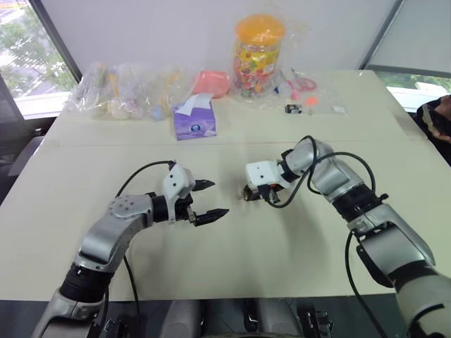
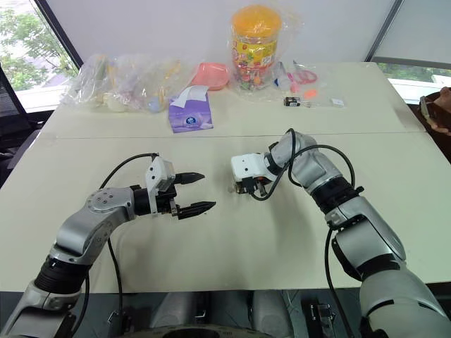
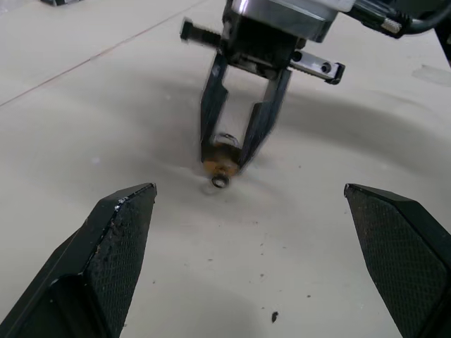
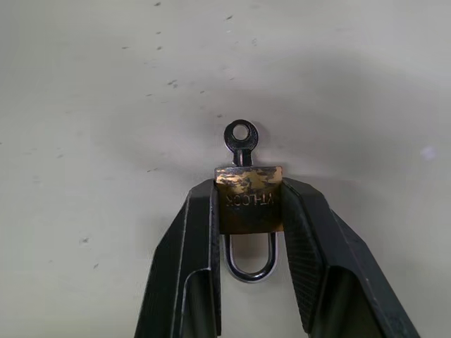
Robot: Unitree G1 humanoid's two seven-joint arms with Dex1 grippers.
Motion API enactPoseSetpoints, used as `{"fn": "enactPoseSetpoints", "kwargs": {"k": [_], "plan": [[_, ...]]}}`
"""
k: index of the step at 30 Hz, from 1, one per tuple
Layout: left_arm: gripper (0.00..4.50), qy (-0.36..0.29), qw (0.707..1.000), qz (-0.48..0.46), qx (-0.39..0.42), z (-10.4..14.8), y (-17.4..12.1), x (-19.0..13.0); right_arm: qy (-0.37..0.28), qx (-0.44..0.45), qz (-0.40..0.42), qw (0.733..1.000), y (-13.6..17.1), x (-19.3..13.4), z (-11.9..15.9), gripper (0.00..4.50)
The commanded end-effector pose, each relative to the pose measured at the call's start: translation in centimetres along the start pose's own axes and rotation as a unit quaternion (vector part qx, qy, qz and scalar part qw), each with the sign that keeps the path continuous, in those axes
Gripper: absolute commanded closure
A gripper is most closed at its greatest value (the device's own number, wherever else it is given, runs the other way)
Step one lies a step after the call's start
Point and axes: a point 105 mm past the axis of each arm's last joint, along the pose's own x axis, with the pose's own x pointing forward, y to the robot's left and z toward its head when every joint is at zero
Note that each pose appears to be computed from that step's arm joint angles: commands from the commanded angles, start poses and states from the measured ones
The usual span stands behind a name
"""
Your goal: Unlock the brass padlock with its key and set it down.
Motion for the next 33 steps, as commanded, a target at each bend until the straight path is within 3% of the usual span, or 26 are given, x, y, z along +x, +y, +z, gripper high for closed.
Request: {"fn": "enactPoseSetpoints", "kwargs": {"k": [1, 6, 9, 13, 22, 23, 25, 31, 33], "plan": [[0.00, -0.015, 0.999, -0.016, -0.026, 1.2, 0.5, -0.1, 0.015, -0.118, -0.166, 0.979, -2.3, -2.2, 1.0, 3.83], [0.00, -0.038, 0.991, -0.042, -0.119, 2.7, 1.8, 0.7, 0.031, -0.218, -0.348, 0.911, -1.5, -6.6, 1.8, 3.83], [0.00, -0.047, 0.986, -0.071, -0.147, 3.9, 1.9, 1.2, 0.025, -0.233, -0.392, 0.890, -0.6, -8.2, 3.1, 3.83], [0.00, -0.057, 0.978, -0.112, -0.164, 5.7, 1.7, 1.8, 0.029, -0.246, -0.420, 0.873, -0.1, -10.2, 4.3, 3.83], [0.00, -0.089, 0.974, -0.135, -0.161, 8.2, 2.9, 3.0, 0.022, -0.256, -0.402, 0.879, 0.6, -10.4, 5.8, 3.83], [0.42, -0.089, 0.974, -0.137, -0.156, 8.3, 2.9, 3.0, 0.019, -0.257, -0.400, 0.880, 0.6, -10.2, 6.0, 3.83], [0.83, -0.094, 0.974, -0.139, -0.150, 8.6, 2.9, 3.3, 0.013, -0.260, -0.396, 0.880, 0.7, -10.2, 6.4, 3.83], [3.47, -0.102, 0.973, -0.146, -0.145, 9.0, 2.6, 4.2, 0.013, -0.263, -0.388, 0.883, 0.9, -10.0, 6.6, 3.83], [3.47, -0.103, 0.973, -0.146, -0.145, 9.0, 2.5, 4.2, 0.013, -0.262, -0.388, 0.883, 1.0, -10.0, 6.6, 3.83]]}}
